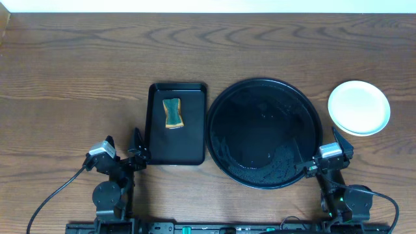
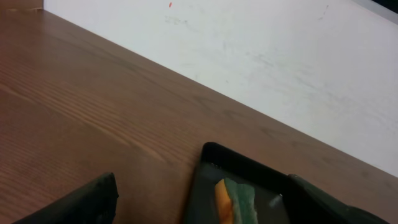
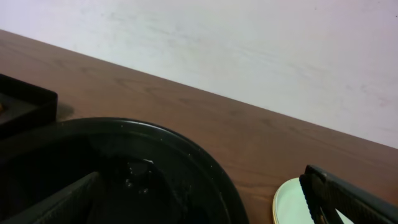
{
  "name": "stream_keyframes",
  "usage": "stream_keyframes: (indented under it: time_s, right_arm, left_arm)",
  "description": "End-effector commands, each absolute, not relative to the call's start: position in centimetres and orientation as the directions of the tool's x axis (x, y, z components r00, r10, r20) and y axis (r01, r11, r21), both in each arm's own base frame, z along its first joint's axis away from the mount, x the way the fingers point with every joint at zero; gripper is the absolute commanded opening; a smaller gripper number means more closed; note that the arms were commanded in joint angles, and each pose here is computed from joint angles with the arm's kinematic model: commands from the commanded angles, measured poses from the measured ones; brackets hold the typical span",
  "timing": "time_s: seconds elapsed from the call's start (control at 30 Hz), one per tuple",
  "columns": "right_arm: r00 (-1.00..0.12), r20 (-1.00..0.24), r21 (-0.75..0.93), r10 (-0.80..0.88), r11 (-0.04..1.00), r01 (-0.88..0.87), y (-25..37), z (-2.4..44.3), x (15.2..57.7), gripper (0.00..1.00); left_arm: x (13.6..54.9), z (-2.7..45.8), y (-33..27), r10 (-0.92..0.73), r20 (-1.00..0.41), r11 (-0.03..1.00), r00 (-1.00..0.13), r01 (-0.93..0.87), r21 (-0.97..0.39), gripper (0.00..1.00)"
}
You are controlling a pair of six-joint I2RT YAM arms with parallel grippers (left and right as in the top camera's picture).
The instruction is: Clean dirty plates on tray and stack at the side
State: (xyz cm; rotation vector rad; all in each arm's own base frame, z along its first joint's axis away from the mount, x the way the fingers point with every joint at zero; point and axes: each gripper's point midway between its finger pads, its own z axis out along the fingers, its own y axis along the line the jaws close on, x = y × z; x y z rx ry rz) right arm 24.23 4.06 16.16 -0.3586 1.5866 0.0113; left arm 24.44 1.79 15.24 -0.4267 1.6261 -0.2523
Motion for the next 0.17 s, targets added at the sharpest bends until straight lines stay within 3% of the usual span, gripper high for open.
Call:
stream_keyframes:
  time_s: [0.0,0.13]
  right_arm:
    - [-0.008,-0.978,-0.201,-0.208,0.953,-0.225,3.83,16.15,24.23,0.99]
    - [-0.008,-0.978,-0.201,-0.208,0.953,-0.225,3.83,16.14,24.23,0.99]
  left_arm:
    - [24.3,13.58,1.9,-0.407,-0.907,0.908,-0.105,-0.152,-0.39,0.86]
    - [24.3,13.58,1.9,-0.407,-0.907,0.908,-0.105,-0.152,-0.39,0.86]
